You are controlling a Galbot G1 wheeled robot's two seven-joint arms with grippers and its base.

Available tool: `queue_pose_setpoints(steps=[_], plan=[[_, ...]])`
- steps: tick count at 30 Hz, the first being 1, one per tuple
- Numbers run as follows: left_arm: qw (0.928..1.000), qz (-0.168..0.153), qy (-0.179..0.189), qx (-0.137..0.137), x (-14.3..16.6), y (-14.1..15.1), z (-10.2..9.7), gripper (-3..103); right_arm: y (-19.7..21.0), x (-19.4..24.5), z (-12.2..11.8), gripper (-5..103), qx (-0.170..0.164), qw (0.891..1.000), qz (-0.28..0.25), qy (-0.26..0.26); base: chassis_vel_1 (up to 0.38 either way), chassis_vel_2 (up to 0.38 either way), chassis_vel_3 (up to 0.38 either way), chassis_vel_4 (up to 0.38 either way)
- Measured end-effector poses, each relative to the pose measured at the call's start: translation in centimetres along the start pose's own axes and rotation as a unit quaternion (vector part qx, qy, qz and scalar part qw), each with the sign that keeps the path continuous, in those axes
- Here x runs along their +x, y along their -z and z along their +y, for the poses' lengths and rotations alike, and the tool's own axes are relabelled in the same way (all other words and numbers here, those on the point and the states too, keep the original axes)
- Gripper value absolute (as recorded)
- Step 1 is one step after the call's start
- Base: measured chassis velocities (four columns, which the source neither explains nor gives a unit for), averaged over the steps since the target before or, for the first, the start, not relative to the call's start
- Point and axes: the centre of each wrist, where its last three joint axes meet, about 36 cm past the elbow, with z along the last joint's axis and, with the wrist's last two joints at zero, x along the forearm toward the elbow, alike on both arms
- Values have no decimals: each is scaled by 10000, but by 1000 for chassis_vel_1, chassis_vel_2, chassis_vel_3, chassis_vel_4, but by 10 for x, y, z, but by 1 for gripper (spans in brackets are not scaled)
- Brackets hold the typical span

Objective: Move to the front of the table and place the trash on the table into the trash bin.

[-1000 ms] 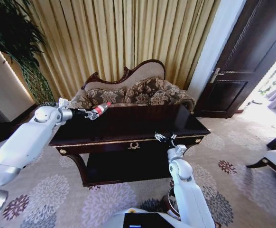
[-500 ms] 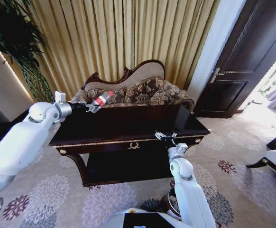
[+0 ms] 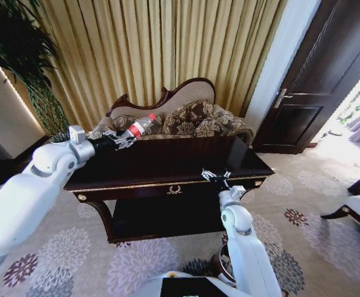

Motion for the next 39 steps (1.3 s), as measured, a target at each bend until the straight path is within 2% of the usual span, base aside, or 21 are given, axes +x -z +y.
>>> queue_pose_setpoints(steps=[4, 7, 10, 11, 13, 17, 24, 26, 27, 29, 30, 33, 39], plan=[[9999, -67, 43, -121, 11, -8, -13, 51, 1, 1, 1, 100, -4, 10000, -14, -2, 0, 0, 0, 0], [9998, -100, 77, -183, 13, -11, -14, 51, 2, 2, 1, 100, -9, 10000, -24, -2, 0, 0, 0, 0], [9992, -235, 140, -302, 19, -19, -17, 51, 3, 5, 3, 100, -9, 10000, -38, 6, 0, 0, 0, 0], [9980, -409, 210, -442, 24, -30, -24, 51, 6, 6, 4, 100, 0, 10000, -68, 24, 0, 0, 0, 0], [9967, -598, 335, -433, 28, -41, -36, 51, 11, 7, 4, 100, 38, 9999, -98, 60, 0, 0, 0, 0], [9958, -668, 441, -446, 30, -50, -44, 51, 17, 7, 5, 100, 77, 9998, -126, 104, 0, 0, 0, 0], [9922, -813, 687, -645, 28, -70, -57, 51, 32, 11, 5, 100, 58, 9994, -227, 255, 0, 0, 0, 0], [9921, -809, 750, -596, 27, -81, -63, 51, 34, 18, 11, 100, -206, 9982, -200, 521, 0, 0, 0, 0], [9921, -809, 750, -596, 27, -81, -63, 51, 34, 18, 11, 100, -206, 9982, -200, 521, 0, 0, 0, 0], [9918, -813, 775, -608, 25, -85, -64, 51, 42, 24, 16, 100, -481, 9949, -150, 871, 0, 0, 0, 0], [9918, -813, 775, -608, 25, -85, -64, 51, 42, 24, 16, 100, -481, 9949, -150, 871, 0, 0, 0, 0], [9922, -814, 720, -618, 21, -86, -66, 51, 58, 27, 27, 100, -897, 9852, -45, 1459, 0, 0, 0, 0], [9923, -850, 590, -674, 12, -87, -63, 53, 72, 19, 29, 100, -1166, 9789, -41, 1679, 0, 0, 0, 0]])
